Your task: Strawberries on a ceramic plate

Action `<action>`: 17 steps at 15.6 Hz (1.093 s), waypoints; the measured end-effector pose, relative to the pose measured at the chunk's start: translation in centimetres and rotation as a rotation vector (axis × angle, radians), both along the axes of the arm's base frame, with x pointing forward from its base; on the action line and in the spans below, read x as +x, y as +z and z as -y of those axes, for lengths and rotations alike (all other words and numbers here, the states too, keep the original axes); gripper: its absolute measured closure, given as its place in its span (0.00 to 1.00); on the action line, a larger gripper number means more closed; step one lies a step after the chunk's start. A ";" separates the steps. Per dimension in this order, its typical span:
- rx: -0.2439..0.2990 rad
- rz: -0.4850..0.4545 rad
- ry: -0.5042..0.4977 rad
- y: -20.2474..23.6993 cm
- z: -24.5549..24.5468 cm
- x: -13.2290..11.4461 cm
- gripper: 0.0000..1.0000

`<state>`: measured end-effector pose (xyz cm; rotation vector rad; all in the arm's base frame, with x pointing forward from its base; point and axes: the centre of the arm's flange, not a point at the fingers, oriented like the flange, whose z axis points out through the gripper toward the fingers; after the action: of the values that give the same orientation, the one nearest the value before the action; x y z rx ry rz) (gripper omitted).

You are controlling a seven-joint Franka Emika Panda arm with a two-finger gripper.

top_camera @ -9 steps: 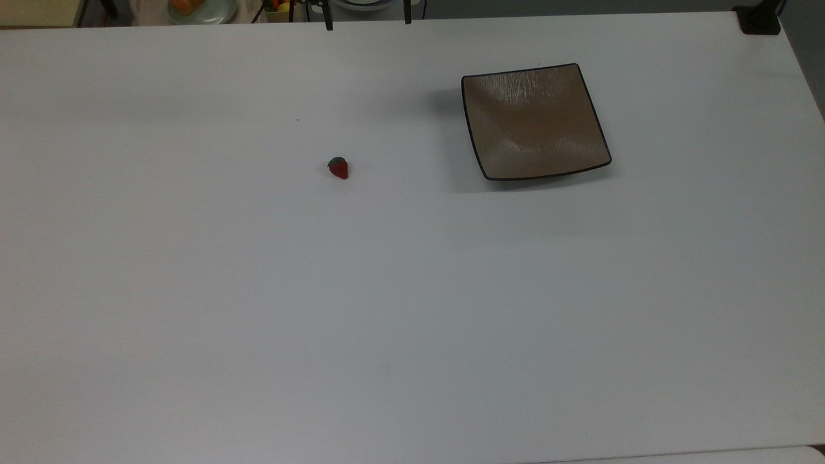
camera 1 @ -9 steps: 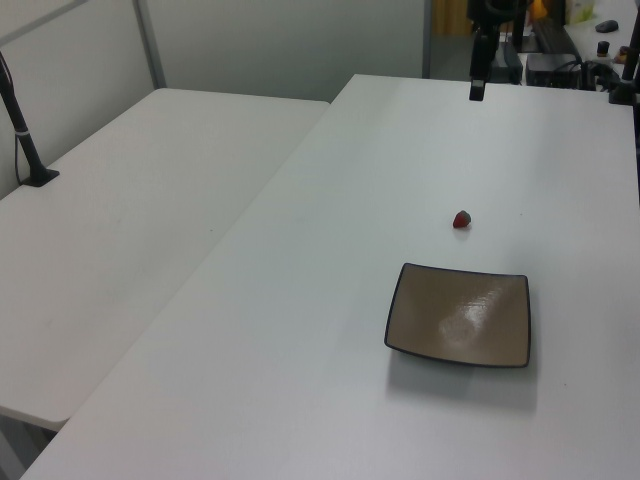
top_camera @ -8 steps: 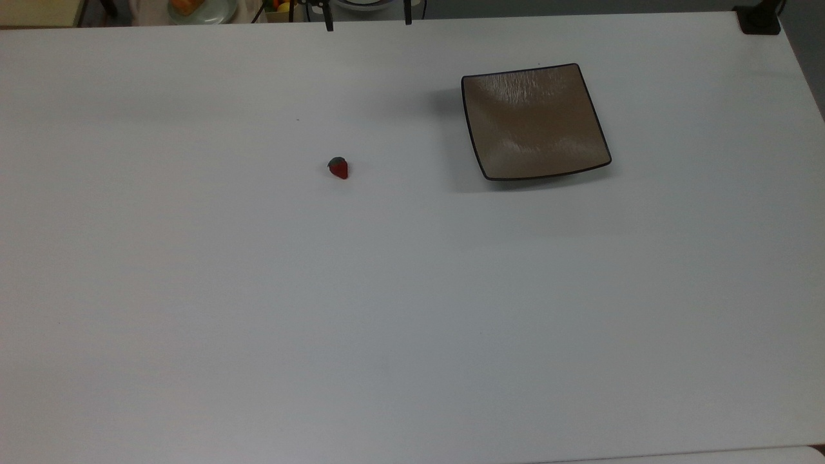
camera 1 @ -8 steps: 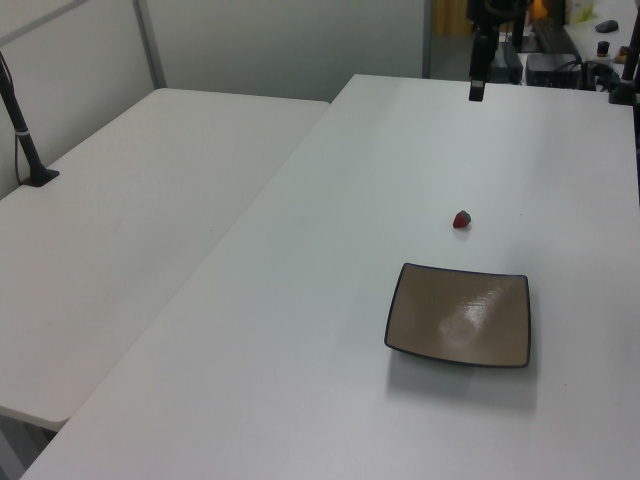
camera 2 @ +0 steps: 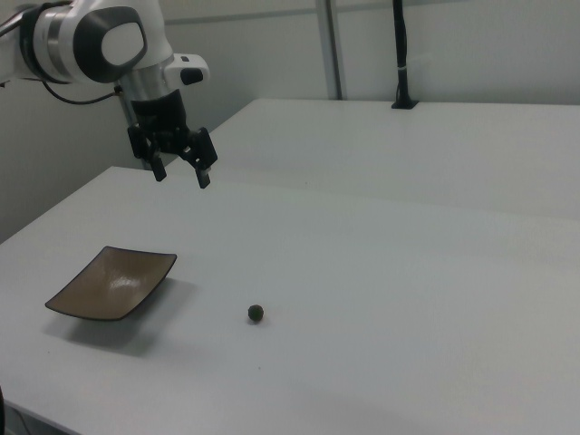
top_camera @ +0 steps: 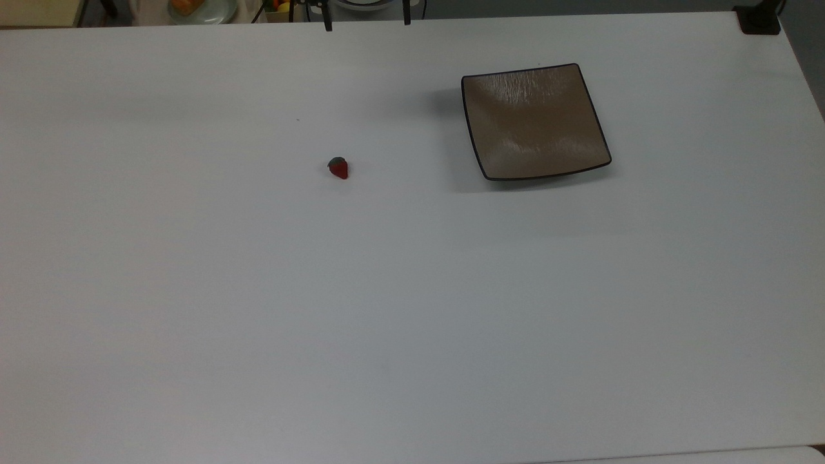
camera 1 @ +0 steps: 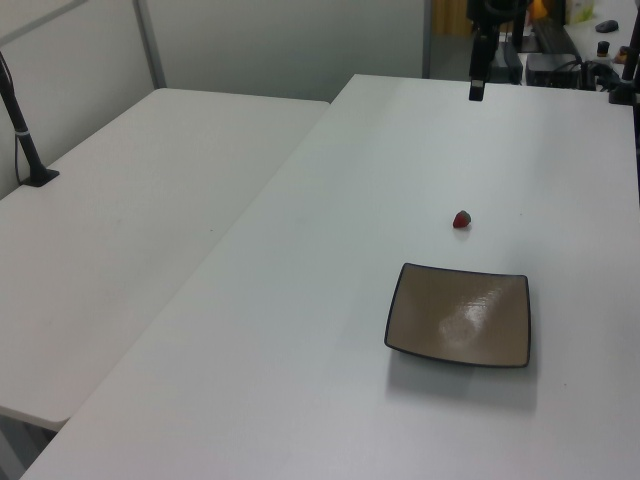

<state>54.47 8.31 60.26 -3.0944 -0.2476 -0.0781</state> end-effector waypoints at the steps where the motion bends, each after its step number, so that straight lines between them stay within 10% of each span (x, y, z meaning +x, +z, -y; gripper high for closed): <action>1: 0.000 0.000 0.000 0.0 0.0 0.0 0.00; 8: -0.002 -0.005 0.021 -0.3 -0.2 0.1 0.00; 17: -0.018 -0.032 0.444 -2.7 -0.3 1.1 0.00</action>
<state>55.53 8.63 57.56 -2.9704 -0.9236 -0.0128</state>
